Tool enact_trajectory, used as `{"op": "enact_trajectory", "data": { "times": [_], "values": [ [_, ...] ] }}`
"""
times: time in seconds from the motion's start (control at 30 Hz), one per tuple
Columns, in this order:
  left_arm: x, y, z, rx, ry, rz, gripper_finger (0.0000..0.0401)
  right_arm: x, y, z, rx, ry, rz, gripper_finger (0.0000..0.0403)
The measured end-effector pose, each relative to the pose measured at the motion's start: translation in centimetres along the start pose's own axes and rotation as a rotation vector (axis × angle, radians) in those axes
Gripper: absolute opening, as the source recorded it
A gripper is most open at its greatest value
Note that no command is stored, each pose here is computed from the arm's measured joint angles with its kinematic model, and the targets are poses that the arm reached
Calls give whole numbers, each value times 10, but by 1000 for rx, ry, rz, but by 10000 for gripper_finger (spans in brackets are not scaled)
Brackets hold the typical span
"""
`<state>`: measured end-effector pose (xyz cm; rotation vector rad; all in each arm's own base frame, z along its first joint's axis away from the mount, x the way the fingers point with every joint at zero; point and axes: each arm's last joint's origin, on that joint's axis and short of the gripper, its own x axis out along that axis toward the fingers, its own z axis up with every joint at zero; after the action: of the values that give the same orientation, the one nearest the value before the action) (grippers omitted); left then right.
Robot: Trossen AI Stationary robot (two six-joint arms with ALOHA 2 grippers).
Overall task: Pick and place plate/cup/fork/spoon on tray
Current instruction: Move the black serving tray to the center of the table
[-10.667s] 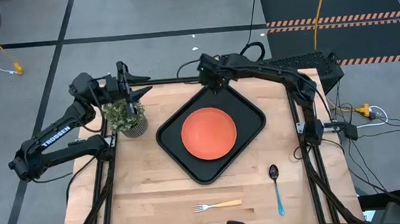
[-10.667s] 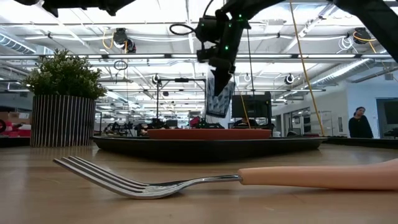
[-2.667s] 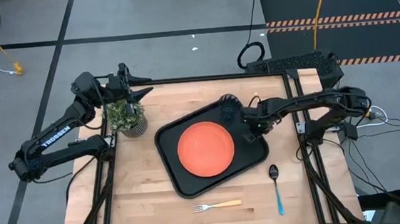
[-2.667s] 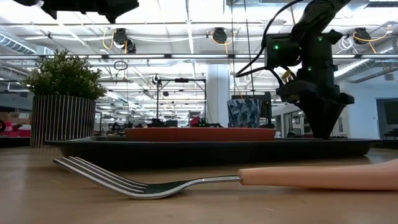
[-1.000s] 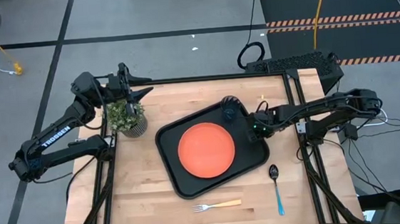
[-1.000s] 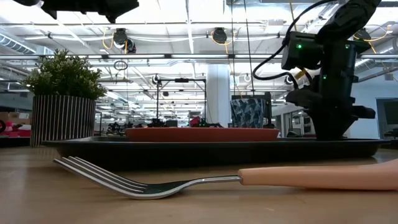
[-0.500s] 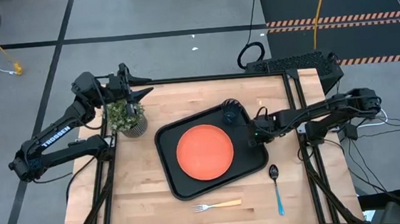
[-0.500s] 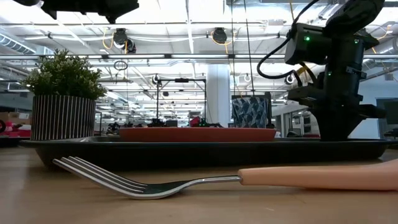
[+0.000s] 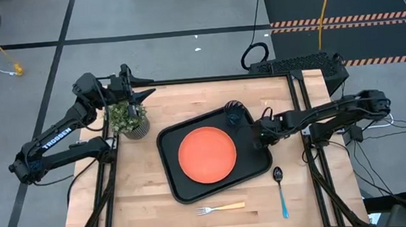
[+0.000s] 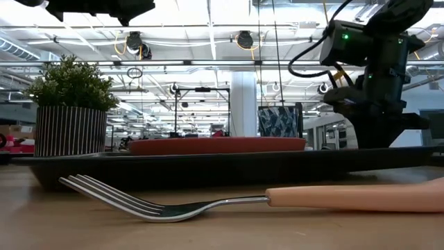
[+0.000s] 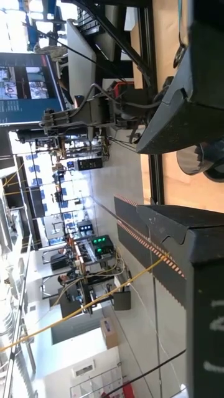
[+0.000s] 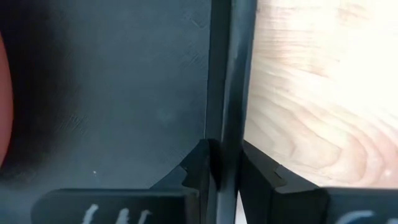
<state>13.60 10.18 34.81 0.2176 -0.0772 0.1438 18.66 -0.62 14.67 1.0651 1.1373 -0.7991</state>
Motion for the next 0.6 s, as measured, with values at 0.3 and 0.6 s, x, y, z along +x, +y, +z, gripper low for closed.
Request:
{"op": "enact_trajectory", "data": {
  "times": [0.3,0.6],
  "values": [
    [0,0,0,1,-1,0,145,-1,-1,0,3,3,-7,48],
    [0,0,-1,-7,5,-1,145,-1,-2,-1,162,24,-20,33]
  ]
}}
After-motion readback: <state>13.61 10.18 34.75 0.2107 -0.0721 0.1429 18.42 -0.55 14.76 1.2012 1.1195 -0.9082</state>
